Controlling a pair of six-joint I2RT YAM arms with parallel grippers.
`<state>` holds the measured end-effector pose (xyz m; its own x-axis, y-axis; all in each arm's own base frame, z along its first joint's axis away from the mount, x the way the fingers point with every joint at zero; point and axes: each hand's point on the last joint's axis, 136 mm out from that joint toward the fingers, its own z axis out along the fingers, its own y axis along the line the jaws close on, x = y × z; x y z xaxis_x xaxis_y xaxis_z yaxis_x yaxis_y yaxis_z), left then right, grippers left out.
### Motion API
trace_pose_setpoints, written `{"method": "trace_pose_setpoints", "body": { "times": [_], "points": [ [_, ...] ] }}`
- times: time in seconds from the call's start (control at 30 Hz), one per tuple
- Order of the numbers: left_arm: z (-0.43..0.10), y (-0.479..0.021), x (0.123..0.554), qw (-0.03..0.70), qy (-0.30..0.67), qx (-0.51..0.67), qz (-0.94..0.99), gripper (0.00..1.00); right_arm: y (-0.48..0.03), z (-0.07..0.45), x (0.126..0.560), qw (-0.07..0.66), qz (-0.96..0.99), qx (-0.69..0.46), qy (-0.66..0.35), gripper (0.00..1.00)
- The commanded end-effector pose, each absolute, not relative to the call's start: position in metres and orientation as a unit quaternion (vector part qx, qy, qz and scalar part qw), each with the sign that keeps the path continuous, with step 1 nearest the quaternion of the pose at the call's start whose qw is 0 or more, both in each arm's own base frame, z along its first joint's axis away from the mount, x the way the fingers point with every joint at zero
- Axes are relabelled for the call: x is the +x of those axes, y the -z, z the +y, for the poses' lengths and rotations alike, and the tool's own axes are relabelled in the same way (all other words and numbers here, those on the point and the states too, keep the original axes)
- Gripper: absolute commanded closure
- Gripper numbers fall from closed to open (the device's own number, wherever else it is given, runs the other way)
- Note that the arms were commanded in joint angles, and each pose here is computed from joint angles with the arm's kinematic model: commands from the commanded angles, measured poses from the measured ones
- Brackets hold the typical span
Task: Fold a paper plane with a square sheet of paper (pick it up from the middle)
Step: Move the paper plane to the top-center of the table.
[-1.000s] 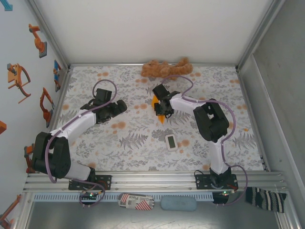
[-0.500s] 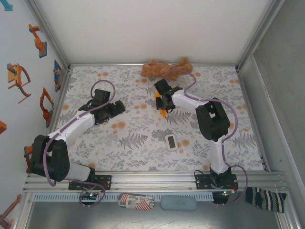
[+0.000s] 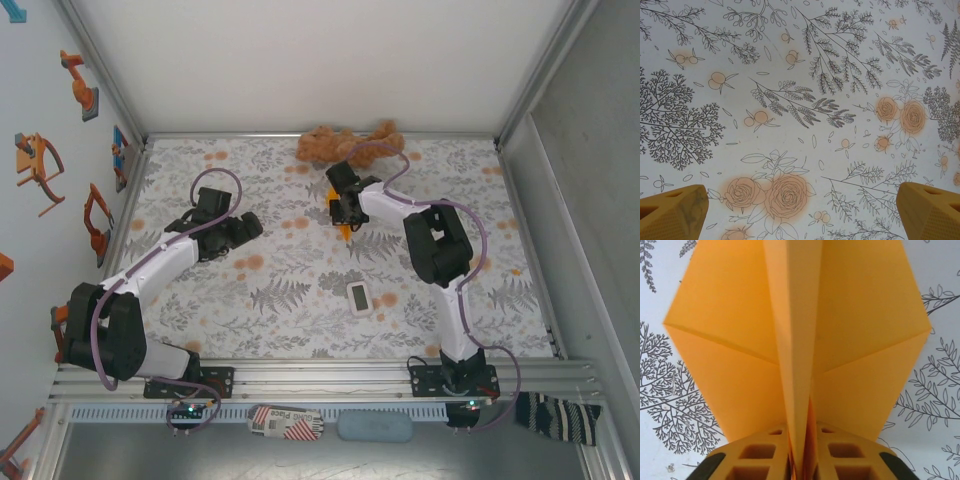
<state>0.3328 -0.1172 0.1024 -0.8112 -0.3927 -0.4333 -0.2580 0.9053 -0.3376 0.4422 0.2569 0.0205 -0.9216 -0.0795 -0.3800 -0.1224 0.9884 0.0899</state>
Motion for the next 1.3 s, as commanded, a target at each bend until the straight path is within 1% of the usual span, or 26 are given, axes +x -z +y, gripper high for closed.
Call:
{"method": "trace_pose_setpoints", "body": {
  "times": [0.0,0.2,0.37,0.73,1.0,1.1,1.27],
  "points": [
    [-0.114,-0.1,0.327,0.248,0.13,-0.165,0.946,0.04,-0.021,0.251,0.448,0.191,0.979,-0.052,-0.045,0.79],
    [-0.115,-0.099,0.326,0.246,0.13,-0.165,0.946,0.04,-0.008,0.249,0.443,0.178,0.982,-0.053,-0.039,0.71],
    [-0.114,-0.097,0.326,0.244,0.129,-0.165,0.947,0.04,0.003,0.245,0.44,0.167,0.984,-0.055,-0.029,0.7],
    [-0.115,-0.096,0.328,0.243,0.129,-0.164,0.947,0.04,0.012,0.242,0.439,0.159,0.985,-0.067,-0.014,0.59],
    [-0.115,-0.097,0.327,0.243,0.127,-0.164,0.948,0.04,0.017,0.244,0.438,0.151,0.986,-0.067,-0.024,0.57],
    [-0.114,-0.098,0.326,0.243,0.128,-0.163,0.948,0.04,0.007,0.246,0.441,0.16,0.984,-0.067,-0.03,0.57],
    [-0.113,-0.105,0.326,0.251,0.13,-0.164,0.945,0.04,-0.04,0.251,0.451,0.203,0.976,-0.064,-0.05,0.57]
  ]
}}
